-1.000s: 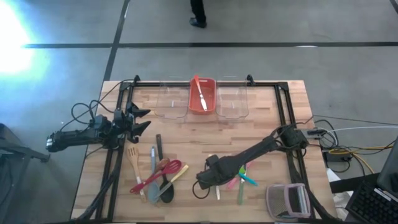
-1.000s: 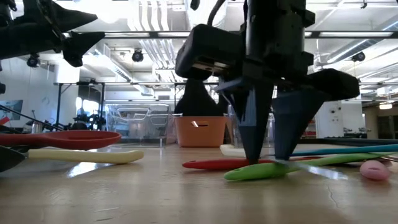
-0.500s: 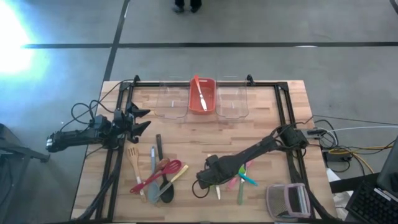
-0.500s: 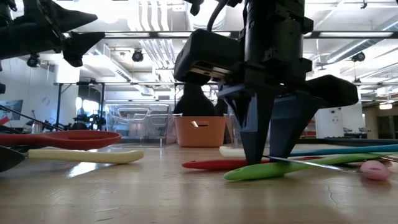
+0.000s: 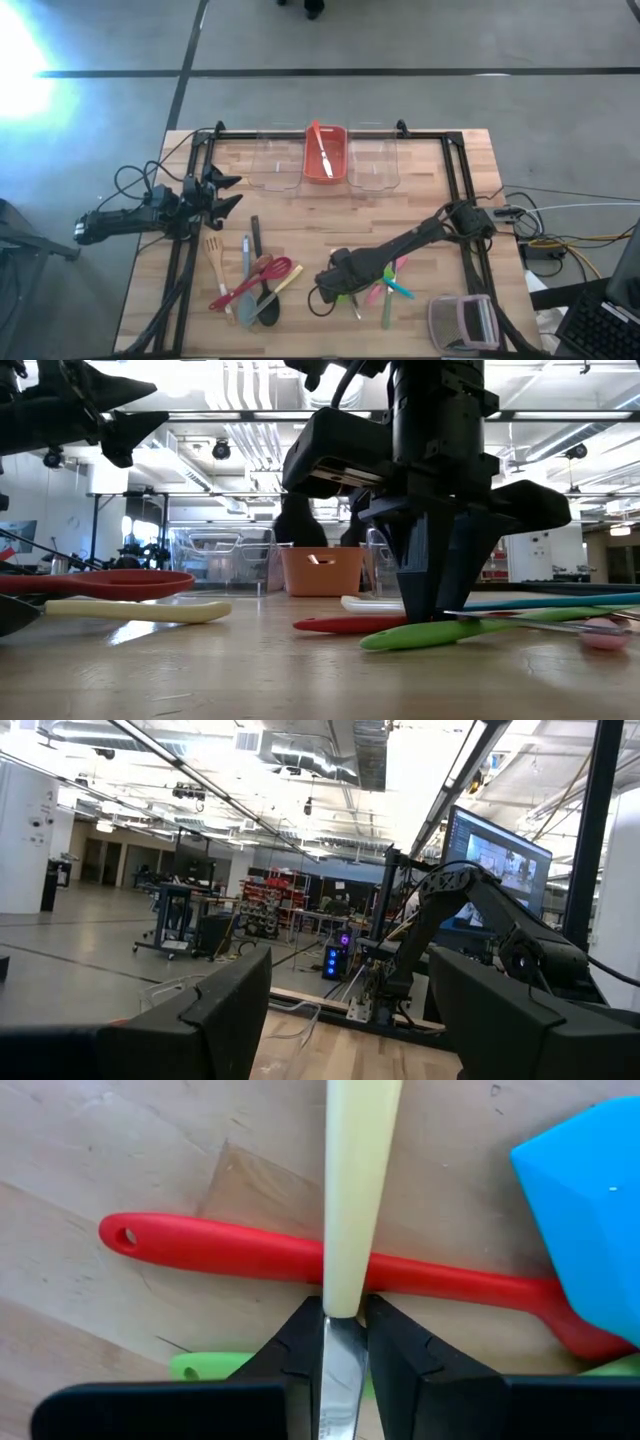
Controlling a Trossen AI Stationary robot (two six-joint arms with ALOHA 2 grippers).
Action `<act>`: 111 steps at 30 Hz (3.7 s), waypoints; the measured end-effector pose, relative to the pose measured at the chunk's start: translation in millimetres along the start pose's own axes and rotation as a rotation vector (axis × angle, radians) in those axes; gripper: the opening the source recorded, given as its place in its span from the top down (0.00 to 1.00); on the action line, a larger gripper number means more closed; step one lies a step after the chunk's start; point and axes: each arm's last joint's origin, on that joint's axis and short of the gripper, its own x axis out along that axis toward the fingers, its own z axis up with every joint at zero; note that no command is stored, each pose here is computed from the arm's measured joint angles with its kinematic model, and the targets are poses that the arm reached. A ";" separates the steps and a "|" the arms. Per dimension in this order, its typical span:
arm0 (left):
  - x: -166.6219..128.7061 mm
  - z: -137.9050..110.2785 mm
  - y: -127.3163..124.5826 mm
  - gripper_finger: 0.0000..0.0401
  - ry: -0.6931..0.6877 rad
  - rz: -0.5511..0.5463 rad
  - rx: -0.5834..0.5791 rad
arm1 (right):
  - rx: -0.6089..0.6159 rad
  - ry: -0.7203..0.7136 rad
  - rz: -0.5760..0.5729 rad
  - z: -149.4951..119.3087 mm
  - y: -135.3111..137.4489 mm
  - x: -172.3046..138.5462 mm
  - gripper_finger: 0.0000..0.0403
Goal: Pick & Place Kitchen Items
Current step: Put the right yellow table knife into the orange bin
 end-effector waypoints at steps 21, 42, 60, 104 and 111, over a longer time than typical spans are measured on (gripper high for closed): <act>0.0 0.0 0.0 0.32 0.000 0.000 0.000 | -0.020 -0.001 0.006 -1.2 -2.2 -12.0 0.89; 0.0 0.1 0.0 0.32 0.000 0.000 0.000 | -0.054 -0.065 0.050 -2.3 -5.9 -55.7 0.89; 0.0 0.1 0.0 0.32 0.000 0.000 0.000 | -0.109 -0.340 0.082 84.7 -31.5 -130.8 0.89; -0.1 2.1 0.1 0.32 -0.023 0.011 0.070 | -0.006 -0.711 0.362 317.7 -132.6 -184.3 0.89; 0.0 3.4 0.1 0.32 -0.035 0.014 0.074 | -0.010 -0.650 0.314 345.9 -129.2 -144.5 0.89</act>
